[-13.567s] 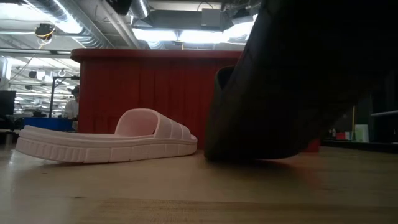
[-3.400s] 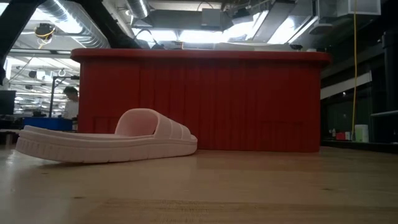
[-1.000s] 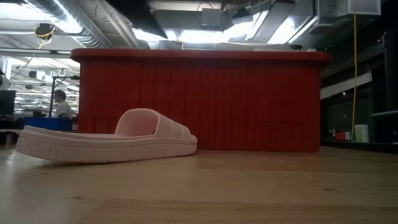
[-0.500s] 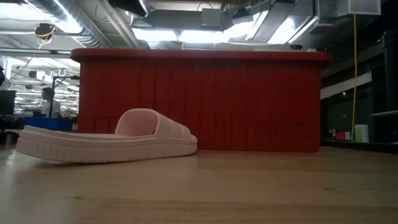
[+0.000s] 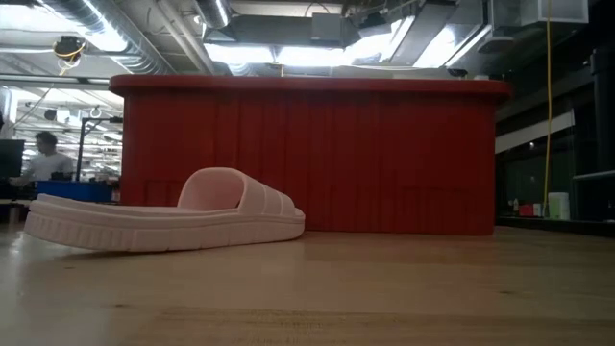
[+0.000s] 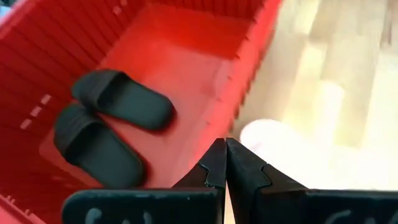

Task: Pick and place slides into bin
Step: Put the left pink slipper into the red bin

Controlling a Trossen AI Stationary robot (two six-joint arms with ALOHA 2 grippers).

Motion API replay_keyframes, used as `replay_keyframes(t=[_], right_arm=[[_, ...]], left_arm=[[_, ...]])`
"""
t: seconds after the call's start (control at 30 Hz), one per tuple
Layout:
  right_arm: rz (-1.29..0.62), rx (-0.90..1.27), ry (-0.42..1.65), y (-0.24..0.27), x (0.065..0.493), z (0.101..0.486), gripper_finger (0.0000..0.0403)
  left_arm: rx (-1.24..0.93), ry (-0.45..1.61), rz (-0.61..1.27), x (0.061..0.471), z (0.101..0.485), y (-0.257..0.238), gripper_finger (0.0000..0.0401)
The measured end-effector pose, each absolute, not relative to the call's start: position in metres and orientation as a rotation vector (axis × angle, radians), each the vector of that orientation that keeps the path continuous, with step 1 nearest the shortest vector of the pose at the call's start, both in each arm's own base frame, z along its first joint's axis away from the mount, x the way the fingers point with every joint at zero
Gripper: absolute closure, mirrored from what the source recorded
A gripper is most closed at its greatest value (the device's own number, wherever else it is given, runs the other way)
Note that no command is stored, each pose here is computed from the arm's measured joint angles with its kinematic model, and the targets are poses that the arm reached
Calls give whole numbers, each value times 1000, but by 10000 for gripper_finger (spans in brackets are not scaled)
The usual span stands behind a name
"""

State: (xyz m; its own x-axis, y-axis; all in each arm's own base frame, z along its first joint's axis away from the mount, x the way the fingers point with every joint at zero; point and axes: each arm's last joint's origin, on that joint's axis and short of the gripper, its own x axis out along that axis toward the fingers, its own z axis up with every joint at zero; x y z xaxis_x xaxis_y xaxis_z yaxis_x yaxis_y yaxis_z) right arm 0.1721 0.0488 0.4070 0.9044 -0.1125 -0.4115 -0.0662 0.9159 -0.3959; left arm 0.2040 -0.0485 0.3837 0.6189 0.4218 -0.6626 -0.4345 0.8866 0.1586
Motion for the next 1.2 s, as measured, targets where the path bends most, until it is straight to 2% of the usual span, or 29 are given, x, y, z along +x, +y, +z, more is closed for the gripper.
replay_keyframes(t=[0.1,0.33,0.47,0.67,0.83,1.0,1.2], right_arm=[[-37,-439,442,45,171,408,401],[-21,-448,434,40,164,411,401],[-12,-456,452,39,159,410,401],[4,-504,474,37,153,409,401],[85,-501,479,38,150,407,401],[132,-534,473,39,150,407,401],[135,-532,472,39,150,407,401]], left_arm=[[-37,854,459,214,389,-62,399],[-238,1071,482,231,398,-100,400],[-285,1110,395,244,399,-132,400],[-402,1089,397,257,397,-179,400],[-492,1143,409,258,383,-217,400],[-686,1277,485,256,366,-241,400],[-814,1234,431,272,347,-273,400]])
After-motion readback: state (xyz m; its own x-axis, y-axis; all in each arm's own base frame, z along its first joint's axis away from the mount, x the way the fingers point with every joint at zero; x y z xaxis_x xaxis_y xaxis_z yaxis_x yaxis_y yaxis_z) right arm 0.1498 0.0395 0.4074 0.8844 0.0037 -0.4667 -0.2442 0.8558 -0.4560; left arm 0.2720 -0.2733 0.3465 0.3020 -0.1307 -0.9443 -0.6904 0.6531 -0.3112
